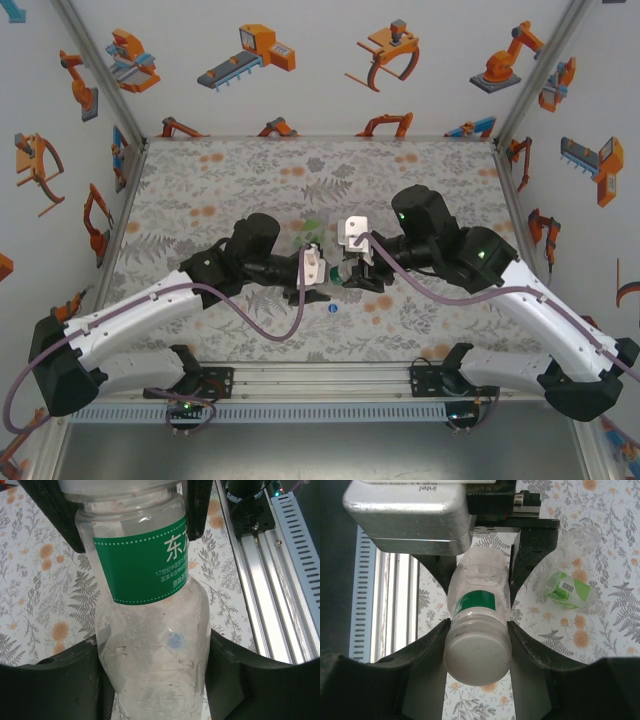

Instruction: Screw on the bottle caps

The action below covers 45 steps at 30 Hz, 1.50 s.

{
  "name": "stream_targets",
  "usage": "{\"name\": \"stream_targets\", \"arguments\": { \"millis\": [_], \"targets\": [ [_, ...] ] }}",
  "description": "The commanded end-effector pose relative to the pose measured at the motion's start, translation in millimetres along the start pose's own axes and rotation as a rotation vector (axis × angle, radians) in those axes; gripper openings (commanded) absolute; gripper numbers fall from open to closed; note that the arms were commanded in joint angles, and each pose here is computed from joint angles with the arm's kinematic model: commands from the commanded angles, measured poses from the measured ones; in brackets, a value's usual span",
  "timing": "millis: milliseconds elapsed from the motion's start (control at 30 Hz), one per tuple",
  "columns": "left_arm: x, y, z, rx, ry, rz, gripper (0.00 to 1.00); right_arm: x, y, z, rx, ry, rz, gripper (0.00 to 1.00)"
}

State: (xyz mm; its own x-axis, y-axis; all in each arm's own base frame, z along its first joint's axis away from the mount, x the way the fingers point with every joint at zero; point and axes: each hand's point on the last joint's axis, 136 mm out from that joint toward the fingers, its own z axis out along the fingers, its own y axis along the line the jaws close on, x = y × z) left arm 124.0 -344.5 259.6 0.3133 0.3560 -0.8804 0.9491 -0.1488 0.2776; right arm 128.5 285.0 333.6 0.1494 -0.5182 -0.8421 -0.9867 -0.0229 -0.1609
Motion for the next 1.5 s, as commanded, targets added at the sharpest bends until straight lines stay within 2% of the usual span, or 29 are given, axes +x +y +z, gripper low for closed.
{"name": "stream_targets", "arguments": {
  "millis": [0, 33, 67, 233, 367, 533, 767, 1000, 1133, 1267, 1467],
  "targets": [
    [-20.6, 13.6, -13.8, -0.089, -0.053, 0.010, 0.67, 12.7, -7.2, -0.7, 0.048, 0.067, 0.012, 0.22],
    [-20.7, 14.7, -15.0, -0.099, -0.052, 0.009, 0.74, 15.4, -9.6, -1.2, 0.062, 0.080, 0.011, 0.22],
    [-20.8, 16.5, -16.7, -0.112, -0.050, 0.008, 0.76, 18.0, -11.5, -1.0, 0.074, 0.094, 0.010, 0.22],
    [-17.5, 26.4, -24.3, -0.175, -0.032, -0.022, 0.80, 32.7, -25.5, 0.2, 0.121, 0.159, 0.059, 0.20],
    [-13.7, 40.9, -33.3, -0.238, -0.020, -0.087, 0.81, 53.0, -49.5, -0.8, 0.193, 0.231, 0.165, 0.20],
    [-6.3, 72.4, -49.2, -0.345, -0.036, -0.234, 0.81, 80.9, -83.3, -2.2, 0.294, 0.318, 0.310, 0.20],
    [6.2, 103.4, -50.3, -0.439, -0.034, -0.369, 0.79, 114.5, -143.0, -13.6, 0.478, 0.369, 0.604, 0.20],
    [19.7, 139.2, -62.6, -0.656, -0.042, -0.465, 0.79, 133.5, -183.0, -28.1, 0.624, 0.435, 0.800, 0.22],
    [23.7, 140.6, -76.1, -0.731, -0.073, -0.509, 0.79, 152.9, -206.6, -38.9, 0.729, 0.473, 0.914, 0.18],
    [32.7, 142.7, -92.4, -0.809, -0.080, -0.654, 0.81, 173.8, -229.5, -55.5, 0.810, 0.530, 1.013, 0.15],
    [52.3, 144.3, -96.2, -0.853, -0.037, -0.828, 0.82, 198.7, -256.1, -57.1, 0.837, 0.629, 1.072, 0.13]
  ]
}}
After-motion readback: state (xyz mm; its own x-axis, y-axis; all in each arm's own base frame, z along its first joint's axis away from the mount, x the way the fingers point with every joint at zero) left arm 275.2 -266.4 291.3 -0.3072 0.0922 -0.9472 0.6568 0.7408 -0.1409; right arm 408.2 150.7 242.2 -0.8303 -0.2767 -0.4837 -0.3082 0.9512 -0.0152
